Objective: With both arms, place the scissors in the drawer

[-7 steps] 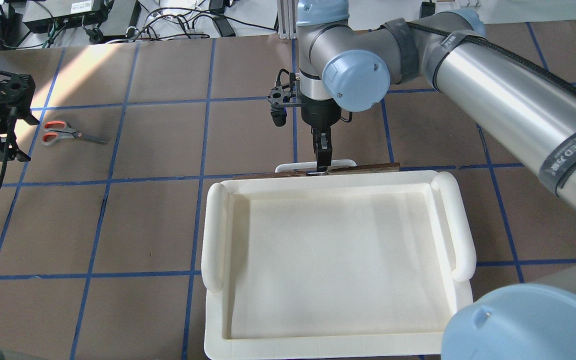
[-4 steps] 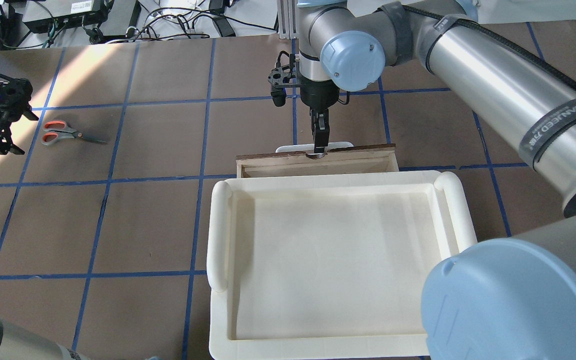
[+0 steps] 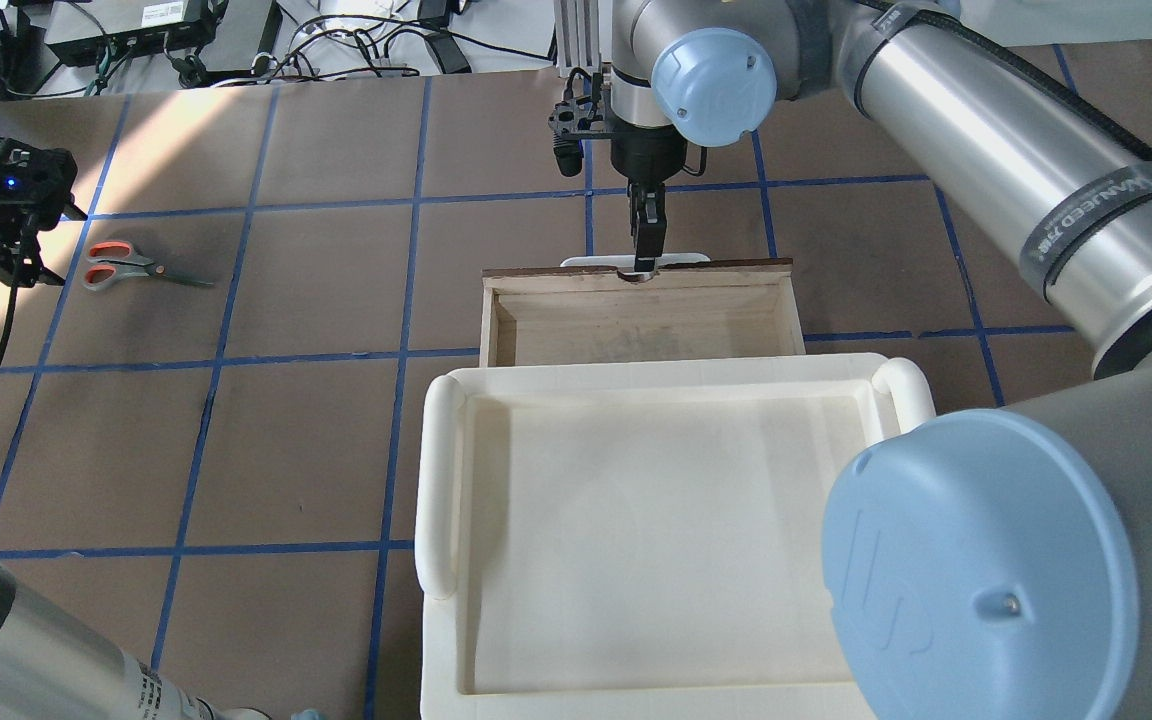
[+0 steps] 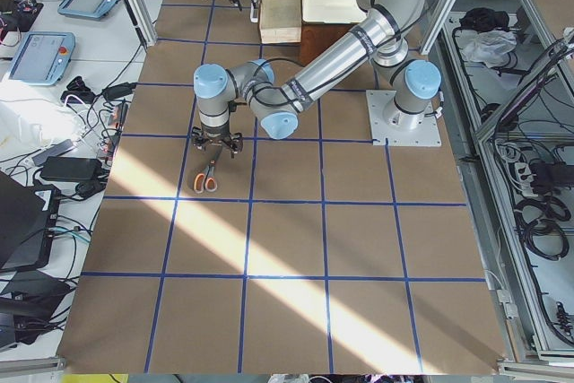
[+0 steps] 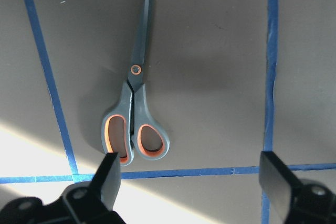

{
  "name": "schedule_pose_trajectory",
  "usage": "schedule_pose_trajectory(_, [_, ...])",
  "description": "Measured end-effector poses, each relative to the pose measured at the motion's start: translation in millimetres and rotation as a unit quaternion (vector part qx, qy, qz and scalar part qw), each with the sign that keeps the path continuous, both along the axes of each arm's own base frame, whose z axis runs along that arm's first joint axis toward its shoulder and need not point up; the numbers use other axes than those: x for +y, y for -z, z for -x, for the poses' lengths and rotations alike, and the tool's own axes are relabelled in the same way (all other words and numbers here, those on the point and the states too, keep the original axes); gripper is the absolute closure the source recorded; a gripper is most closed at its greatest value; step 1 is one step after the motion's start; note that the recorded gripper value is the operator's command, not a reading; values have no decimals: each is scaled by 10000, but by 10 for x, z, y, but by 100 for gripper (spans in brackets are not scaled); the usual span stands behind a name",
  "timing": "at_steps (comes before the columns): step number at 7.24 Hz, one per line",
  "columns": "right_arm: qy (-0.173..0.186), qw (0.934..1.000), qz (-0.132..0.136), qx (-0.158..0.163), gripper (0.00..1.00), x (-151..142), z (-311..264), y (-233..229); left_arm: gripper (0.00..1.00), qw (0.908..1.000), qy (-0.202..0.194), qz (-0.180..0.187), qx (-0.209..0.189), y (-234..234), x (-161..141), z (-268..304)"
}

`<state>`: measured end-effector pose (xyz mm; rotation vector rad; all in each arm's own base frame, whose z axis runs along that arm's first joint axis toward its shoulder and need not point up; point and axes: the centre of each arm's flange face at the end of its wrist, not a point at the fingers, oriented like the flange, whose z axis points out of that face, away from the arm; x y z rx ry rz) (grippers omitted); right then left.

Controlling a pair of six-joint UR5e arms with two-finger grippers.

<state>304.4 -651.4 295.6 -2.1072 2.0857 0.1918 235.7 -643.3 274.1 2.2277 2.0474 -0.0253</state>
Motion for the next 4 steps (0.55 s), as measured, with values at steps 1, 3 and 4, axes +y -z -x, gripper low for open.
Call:
schedule_pose_trajectory(1, [-19,10000,28,-13,37,-55,-10,4,6,10000,17,-2,71,130,-69,-25])
schedule_pose_trajectory(3, [-66,10000,67,-30,28,-105,-18,5,9,9998,142,-49,156,452,-173,-69])
schedule_pose_trajectory(4, [-64,9999,73,-30,0,-114,-20,16,9,9995,177,-34,240,586,-208,-71])
